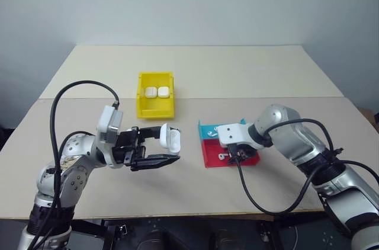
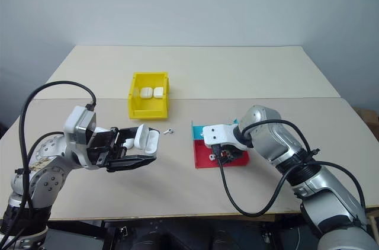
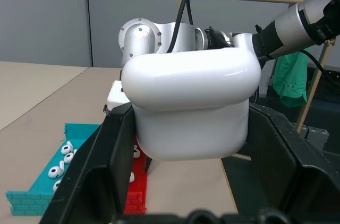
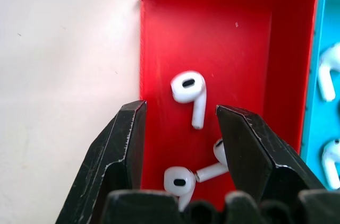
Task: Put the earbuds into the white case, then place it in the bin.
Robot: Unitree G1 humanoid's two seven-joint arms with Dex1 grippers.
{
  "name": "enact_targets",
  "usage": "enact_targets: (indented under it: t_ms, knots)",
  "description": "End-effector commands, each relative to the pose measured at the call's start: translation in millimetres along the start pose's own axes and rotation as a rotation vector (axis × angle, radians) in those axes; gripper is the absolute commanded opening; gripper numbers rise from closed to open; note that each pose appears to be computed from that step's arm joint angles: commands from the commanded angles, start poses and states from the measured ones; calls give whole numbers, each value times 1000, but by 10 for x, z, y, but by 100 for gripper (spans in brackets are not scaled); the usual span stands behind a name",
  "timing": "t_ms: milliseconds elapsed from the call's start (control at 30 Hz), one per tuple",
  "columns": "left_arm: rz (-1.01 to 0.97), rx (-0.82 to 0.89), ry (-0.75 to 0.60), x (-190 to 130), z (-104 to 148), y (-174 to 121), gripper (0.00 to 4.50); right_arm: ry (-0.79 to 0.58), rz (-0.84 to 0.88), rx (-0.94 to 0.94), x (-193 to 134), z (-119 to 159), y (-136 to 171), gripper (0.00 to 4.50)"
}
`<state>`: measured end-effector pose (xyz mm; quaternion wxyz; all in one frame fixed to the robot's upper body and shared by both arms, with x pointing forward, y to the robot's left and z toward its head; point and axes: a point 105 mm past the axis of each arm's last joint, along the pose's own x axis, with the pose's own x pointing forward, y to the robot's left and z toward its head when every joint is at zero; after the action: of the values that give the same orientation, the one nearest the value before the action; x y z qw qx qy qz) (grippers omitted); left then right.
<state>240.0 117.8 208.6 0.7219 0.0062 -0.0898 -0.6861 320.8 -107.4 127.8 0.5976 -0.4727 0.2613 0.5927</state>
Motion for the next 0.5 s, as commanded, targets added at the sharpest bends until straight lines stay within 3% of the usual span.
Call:
enact_targets:
  t_ms: [33, 400, 500]
  knots:
    - [-7, 49, -7, 10, 62, -27, 285, -17, -19, -55, -33, 100, -36, 255]
    - [4, 53, -8, 2, 68, -50, 285, -5, -27, -65, 45, 65, -82, 255]
    - [4, 56, -8, 2, 79, -56, 285, -1, -20, -75, 50, 52, -70, 197]
